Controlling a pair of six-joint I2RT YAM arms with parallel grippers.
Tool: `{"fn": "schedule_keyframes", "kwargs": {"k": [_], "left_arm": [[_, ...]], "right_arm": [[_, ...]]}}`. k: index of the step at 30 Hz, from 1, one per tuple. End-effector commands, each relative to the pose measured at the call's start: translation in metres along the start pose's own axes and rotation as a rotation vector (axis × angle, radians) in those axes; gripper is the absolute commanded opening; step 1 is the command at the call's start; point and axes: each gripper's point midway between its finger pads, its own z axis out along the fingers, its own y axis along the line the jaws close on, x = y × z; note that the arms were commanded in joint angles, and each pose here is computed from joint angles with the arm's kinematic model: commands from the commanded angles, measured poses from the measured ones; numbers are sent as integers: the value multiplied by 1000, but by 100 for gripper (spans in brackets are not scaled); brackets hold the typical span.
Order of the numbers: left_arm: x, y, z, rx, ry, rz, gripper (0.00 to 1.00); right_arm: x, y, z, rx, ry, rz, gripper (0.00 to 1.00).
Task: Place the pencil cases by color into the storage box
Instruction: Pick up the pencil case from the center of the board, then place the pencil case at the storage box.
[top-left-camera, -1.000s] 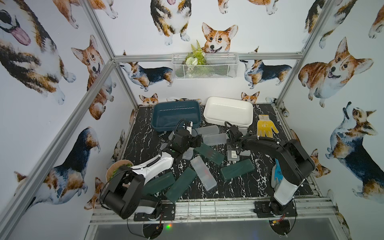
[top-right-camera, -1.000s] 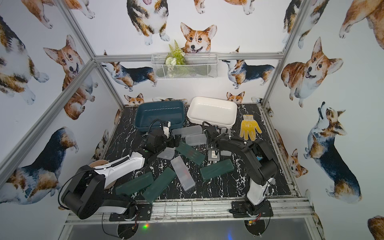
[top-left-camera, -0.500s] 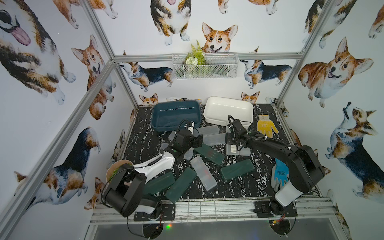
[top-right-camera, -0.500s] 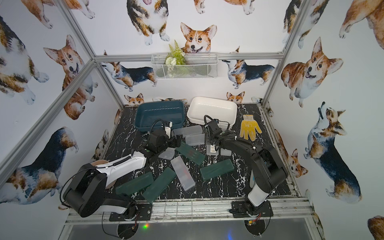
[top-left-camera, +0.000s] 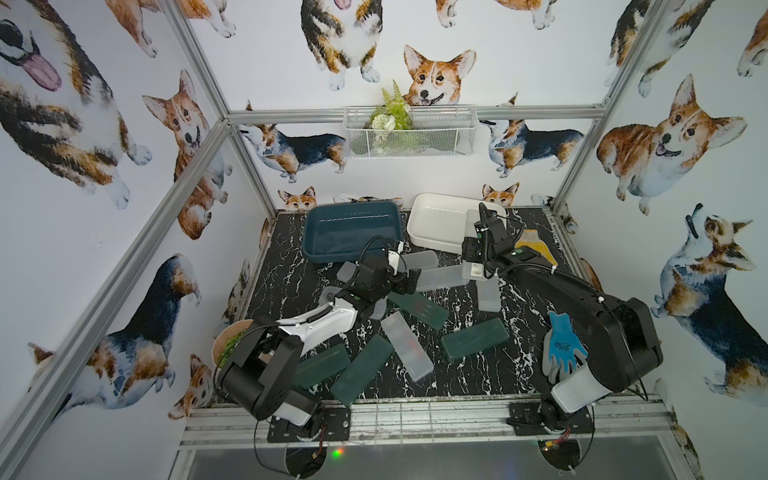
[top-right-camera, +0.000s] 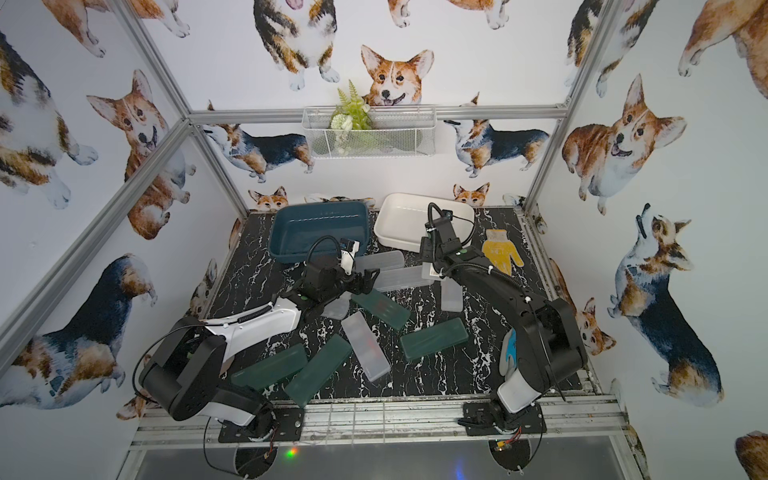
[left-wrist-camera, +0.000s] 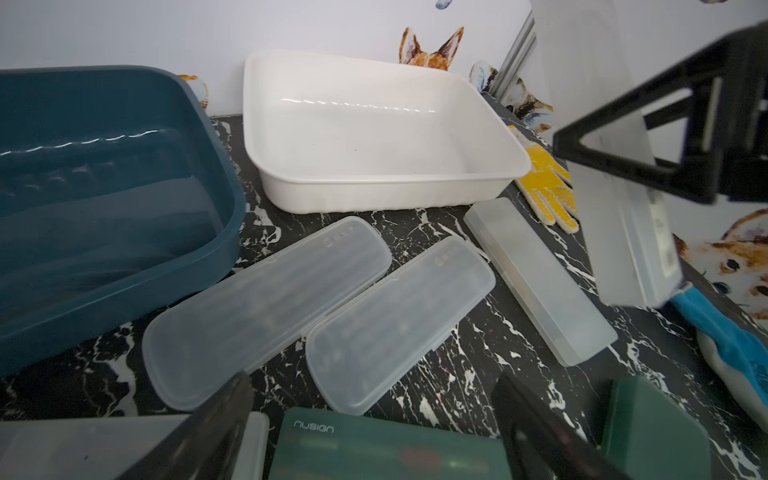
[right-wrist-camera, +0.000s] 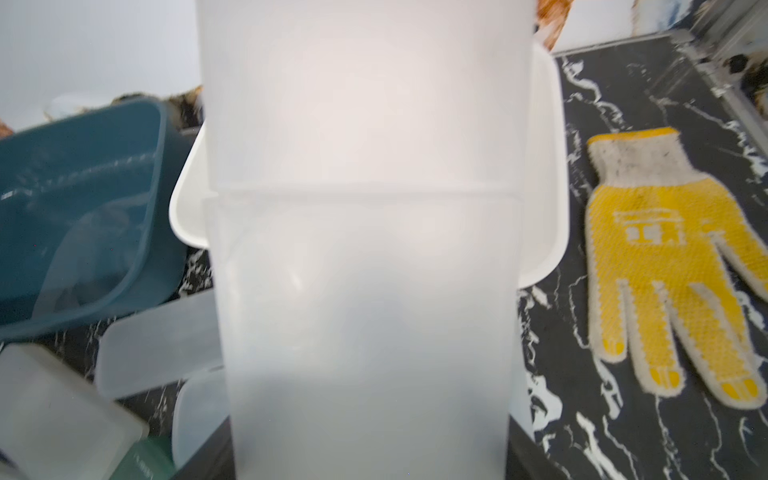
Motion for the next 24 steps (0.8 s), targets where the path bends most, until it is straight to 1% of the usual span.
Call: {"fn": "schedule_keyframes", "kwargs": {"k": [1, 3, 4, 9, 14, 18, 20, 24], "left_arm": [[-15, -20, 8, 105, -40, 45, 92], [-8, -24, 13, 135, -19, 55, 93], [-22, -31, 15, 158, -46, 66, 92], [-24, -38, 25, 207, -52, 97, 93], [-29, -44, 28, 234, -67, 122, 93], [-20, -42, 39, 233, -35, 132, 92], [-19, -40, 41, 230, -29, 130, 93], [-14, -36, 45, 211, -18, 123, 93]], "right_arm": [[-48, 1, 17, -40, -105, -3, 42], [-62, -3, 30, -50, -122, 7, 42], [-68, -5, 37, -50, -135, 4, 42], [-86, -11, 78, -42, -163, -22, 42], [-101, -23, 119, -36, -188, -17, 42], [-106, -36, 146, -43, -172, 24, 42], [-107, -38, 156, -37, -157, 23, 42], [-98, -38, 174, -28, -105, 0, 43]]}}
